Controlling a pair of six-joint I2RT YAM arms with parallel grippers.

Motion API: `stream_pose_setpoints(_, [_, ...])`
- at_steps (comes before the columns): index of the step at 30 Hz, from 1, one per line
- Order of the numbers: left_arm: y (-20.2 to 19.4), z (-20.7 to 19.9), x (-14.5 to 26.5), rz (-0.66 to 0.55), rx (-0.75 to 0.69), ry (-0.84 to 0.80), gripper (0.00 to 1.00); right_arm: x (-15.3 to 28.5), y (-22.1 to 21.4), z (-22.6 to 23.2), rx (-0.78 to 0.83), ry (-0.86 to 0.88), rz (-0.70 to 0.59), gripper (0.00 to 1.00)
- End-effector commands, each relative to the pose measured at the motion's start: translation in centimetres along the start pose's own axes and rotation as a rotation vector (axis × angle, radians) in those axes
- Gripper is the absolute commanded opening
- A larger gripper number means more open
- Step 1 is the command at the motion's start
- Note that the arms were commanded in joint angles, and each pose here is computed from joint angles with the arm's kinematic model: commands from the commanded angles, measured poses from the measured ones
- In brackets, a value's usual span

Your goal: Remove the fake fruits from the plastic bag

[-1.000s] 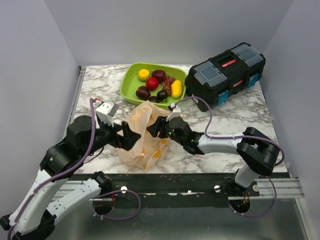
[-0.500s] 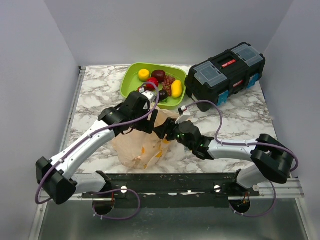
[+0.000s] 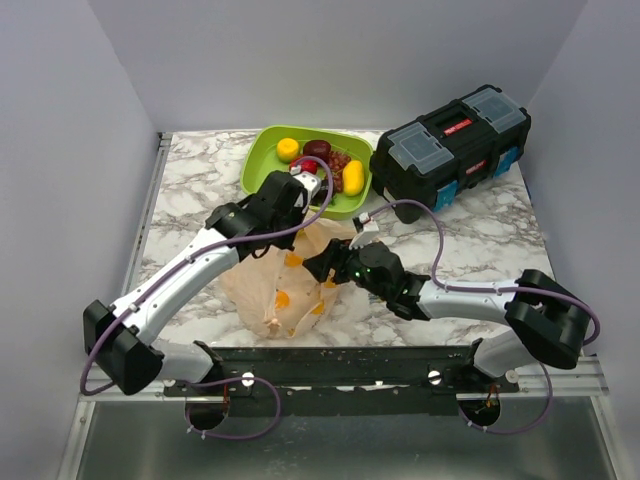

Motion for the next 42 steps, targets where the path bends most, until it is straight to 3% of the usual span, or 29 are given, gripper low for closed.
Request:
stream_pose_setpoints(1, [1.3, -0.1, 2.9, -0.182, -0.084, -0.115, 0.0, 0.4, 0.9, 1.8, 0.072, 0.11, 0.003, 0.7])
stream_pose_setpoints(6, [0.4, -0.5, 4.5, -0.305, -0.096, -0.24, 0.0, 0.0, 0.8, 4.6, 0.124, 0.182, -0.005, 0.63])
stream_pose_setpoints(10, [-0.5, -0.7, 4.5, -0.3, -0.099, -0.29, 0.0, -0.2, 0.8, 7.0, 0.18, 0.165, -0.062, 0.62])
stream_pose_setpoints(15, [-0.7, -0.5, 4.4, -0.288, -0.081, -0.268, 0.0, 0.6, 1.5, 6.2, 0.148, 0.067, -0.15, 0.61])
stream_pose_setpoints(17, [-0.8, -0.5, 4.5, -0.289, -0.074, -0.27, 0.0, 1.2, 2.4, 6.0, 0.15, 0.057, -0.192, 0.66])
stream_pose_setpoints(21, [-0.5, -0.3, 4.8, -0.313, -0.062, -0.254, 0.0, 0.3, 2.4, 5.7, 0.164, -0.02, -0.141, 0.66])
stream_pose_setpoints(27, [-0.6, -1.1, 5.3, -0.315, -0.066, -0.332, 0.0, -2.0, 0.0, 5.8, 0.103, -0.019, -0.102, 0.6])
stream_pose_setpoints(36, [-0.9, -2.6, 7.4, -0.366, -0.099, -0.511, 0.0, -5.7, -2.6, 3.2, -0.042, -0.254, -0.15, 0.58])
stream_pose_setpoints(42, [-1.2, -2.9, 8.2, -0.395, -0.122, -0.561, 0.0, -7.6, -3.1, 1.1, -0.246, -0.294, -0.142, 0.59])
Point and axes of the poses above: each gripper's point midway between its finger pads, its own x axis back along the fingers, its own z axis along the line the jaws close on, y = z × x, the point moved 6 cm from there along x, back along the fingers, and after that the axes turned 15 degrees about x, right-handed, at the moved point
